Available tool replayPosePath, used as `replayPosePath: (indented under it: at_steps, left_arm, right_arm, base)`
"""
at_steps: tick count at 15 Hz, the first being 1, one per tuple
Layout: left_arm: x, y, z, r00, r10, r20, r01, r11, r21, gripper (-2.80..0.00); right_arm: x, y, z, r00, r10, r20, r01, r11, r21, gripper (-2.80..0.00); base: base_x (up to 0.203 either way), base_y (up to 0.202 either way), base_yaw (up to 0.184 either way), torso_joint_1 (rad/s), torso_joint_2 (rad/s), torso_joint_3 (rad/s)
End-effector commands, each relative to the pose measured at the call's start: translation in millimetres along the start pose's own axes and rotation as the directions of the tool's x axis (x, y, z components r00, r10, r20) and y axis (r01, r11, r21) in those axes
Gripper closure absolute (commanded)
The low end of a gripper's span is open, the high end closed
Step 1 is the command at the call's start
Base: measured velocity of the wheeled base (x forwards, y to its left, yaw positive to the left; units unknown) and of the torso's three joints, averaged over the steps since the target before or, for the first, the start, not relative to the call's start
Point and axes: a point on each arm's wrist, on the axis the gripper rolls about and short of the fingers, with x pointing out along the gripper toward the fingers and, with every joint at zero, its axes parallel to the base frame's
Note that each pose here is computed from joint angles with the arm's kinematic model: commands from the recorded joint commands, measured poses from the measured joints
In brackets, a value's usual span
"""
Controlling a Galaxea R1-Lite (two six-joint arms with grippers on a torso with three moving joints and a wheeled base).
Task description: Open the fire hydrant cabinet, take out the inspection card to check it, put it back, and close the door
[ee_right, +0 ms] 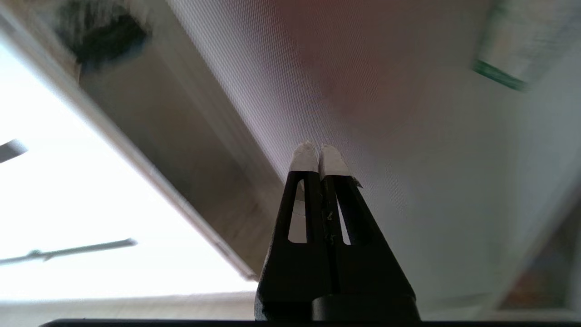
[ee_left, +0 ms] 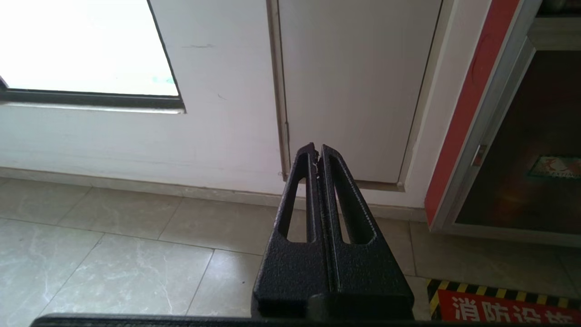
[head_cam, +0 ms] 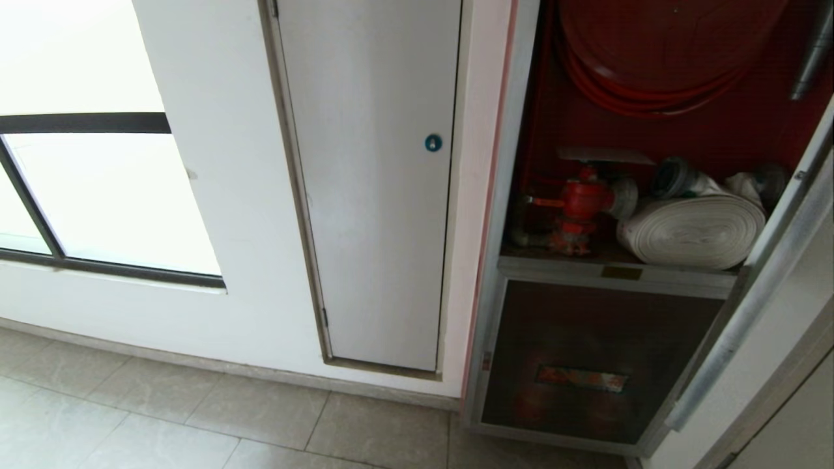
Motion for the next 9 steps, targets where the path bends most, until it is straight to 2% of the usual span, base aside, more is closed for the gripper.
replayPosePath:
  at_steps: [1, 4, 9]
  left_arm:
    - [1, -0.1, -2, 1.000, 0.000, -0.007, 0.000, 1.000, 0.000, 0.00]
    - [1, -0.1, -2, 1.000, 0.000, -0.007, 0.000, 1.000, 0.000, 0.00]
    - [1, -0.1, -2, 1.000, 0.000, -0.007, 0.000, 1.000, 0.000, 0.00]
  right_arm:
    - [51, -1, -7, 0.994, 0.057, -0.093, -0.054, 0.998, 0.030, 0.00]
    - [98, 8, -11, 0.982, 0.127, -0.140, -0.123, 0.992, 0.040, 0.00]
    - [185, 1, -33, 0.968, 0.154, -0.198, -0.145, 0.988, 0.057, 0.00]
  base:
    - [0.000, 0.000, 0.000, 0.000, 0.00, 0.000]
    - [0.000, 0.000, 0.000, 0.000, 0.00, 0.000]
    - [0.000, 0.000, 0.000, 0.000, 0.00, 0.000]
